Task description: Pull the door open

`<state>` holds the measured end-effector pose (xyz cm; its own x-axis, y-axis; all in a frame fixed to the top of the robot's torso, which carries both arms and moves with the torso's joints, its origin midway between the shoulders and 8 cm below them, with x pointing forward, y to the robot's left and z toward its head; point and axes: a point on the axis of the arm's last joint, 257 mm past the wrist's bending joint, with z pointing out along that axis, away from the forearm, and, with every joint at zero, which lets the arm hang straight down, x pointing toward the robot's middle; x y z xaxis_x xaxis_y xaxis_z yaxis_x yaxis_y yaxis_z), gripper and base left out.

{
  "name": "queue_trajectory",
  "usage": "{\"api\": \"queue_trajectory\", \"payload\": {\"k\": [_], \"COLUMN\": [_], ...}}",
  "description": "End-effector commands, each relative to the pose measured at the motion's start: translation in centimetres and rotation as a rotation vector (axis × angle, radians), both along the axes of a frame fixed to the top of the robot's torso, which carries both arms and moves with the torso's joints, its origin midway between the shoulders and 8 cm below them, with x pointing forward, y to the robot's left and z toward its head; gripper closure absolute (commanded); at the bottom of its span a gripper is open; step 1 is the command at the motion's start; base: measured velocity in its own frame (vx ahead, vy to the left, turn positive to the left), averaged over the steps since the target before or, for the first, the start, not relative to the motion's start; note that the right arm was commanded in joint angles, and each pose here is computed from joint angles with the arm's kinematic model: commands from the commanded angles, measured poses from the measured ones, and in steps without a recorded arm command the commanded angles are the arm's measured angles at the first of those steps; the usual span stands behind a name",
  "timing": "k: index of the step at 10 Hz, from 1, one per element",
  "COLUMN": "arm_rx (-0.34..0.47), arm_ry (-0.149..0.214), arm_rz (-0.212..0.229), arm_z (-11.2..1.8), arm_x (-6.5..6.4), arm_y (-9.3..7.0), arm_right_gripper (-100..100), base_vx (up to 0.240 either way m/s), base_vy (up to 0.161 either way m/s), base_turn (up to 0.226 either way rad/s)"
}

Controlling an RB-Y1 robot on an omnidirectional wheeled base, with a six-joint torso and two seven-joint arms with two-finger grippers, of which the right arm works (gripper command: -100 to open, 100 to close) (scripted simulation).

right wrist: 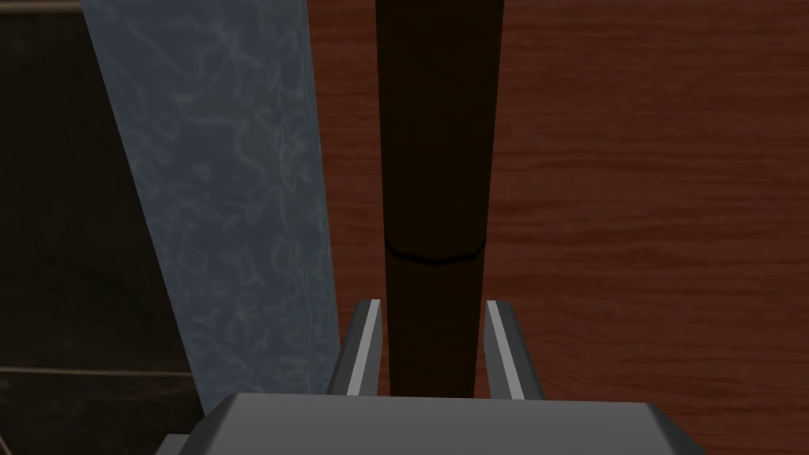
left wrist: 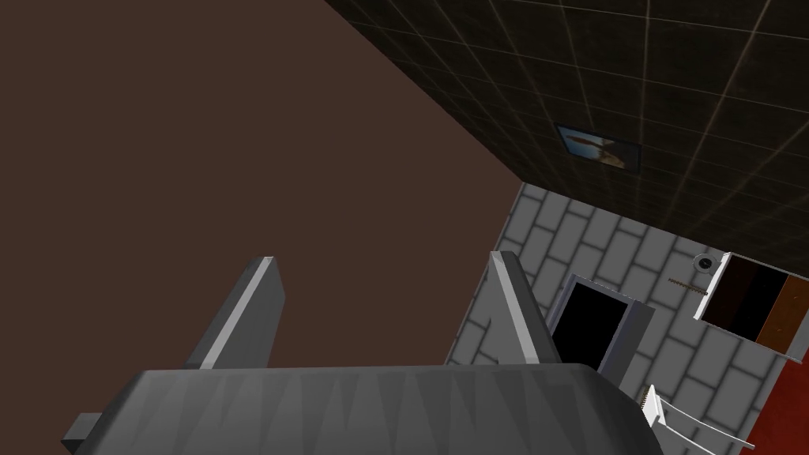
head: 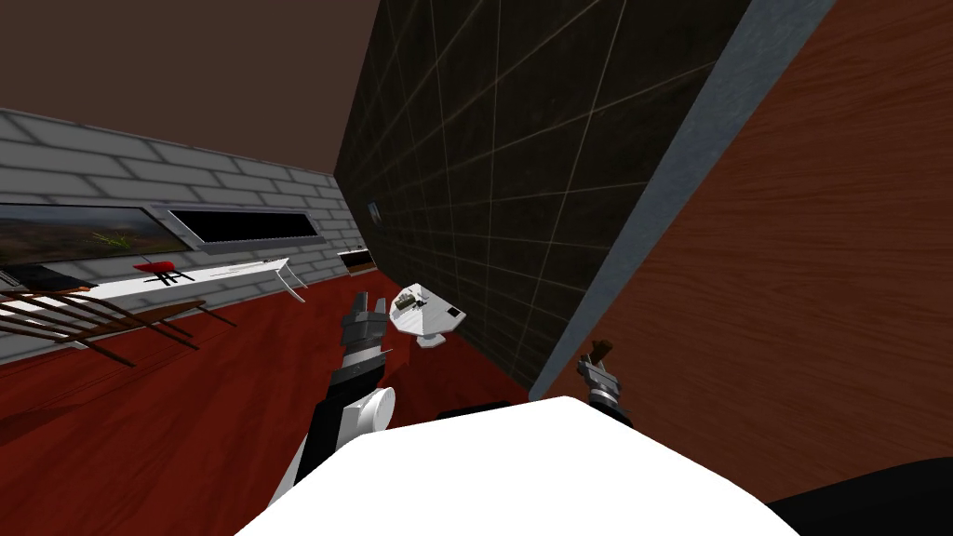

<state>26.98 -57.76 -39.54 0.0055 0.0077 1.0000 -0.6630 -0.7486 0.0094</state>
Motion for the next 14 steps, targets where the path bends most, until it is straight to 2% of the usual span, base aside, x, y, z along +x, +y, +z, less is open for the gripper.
{"api": "queue_trajectory", "payload": {"k": [1, 2, 9, 11, 12, 14], "arm_rx": [-0.001, 0.0, 0.005, 0.008, 0.005, 0.007], "arm_ry": [0.001, -0.002, -0.005, -0.005, -0.006, -0.004], "arm_rz": [-0.003, 0.027, 0.137, 0.166, 0.157, 0.205], "arm_z": [0.0, 0.1, 0.4, 0.4, 0.5, 0.4], "arm_x": [-0.1, 0.4, 1.8, 2.1, 2.1, 2.3], "arm_y": [-0.2, 0.5, 2.8, 3.4, 3.1, 4.4], "arm_right_gripper": [100, 100, 100, 100, 100, 100], "base_vx": [0.0, -0.134, -0.193, -0.198, -0.09, -0.213], "base_vy": [0.0, 0.031, 0.043, 0.051, 0.02, 0.011], "base_turn": [0.0, 0.059, 0.058, 0.041, 0.019, 0.071]}}
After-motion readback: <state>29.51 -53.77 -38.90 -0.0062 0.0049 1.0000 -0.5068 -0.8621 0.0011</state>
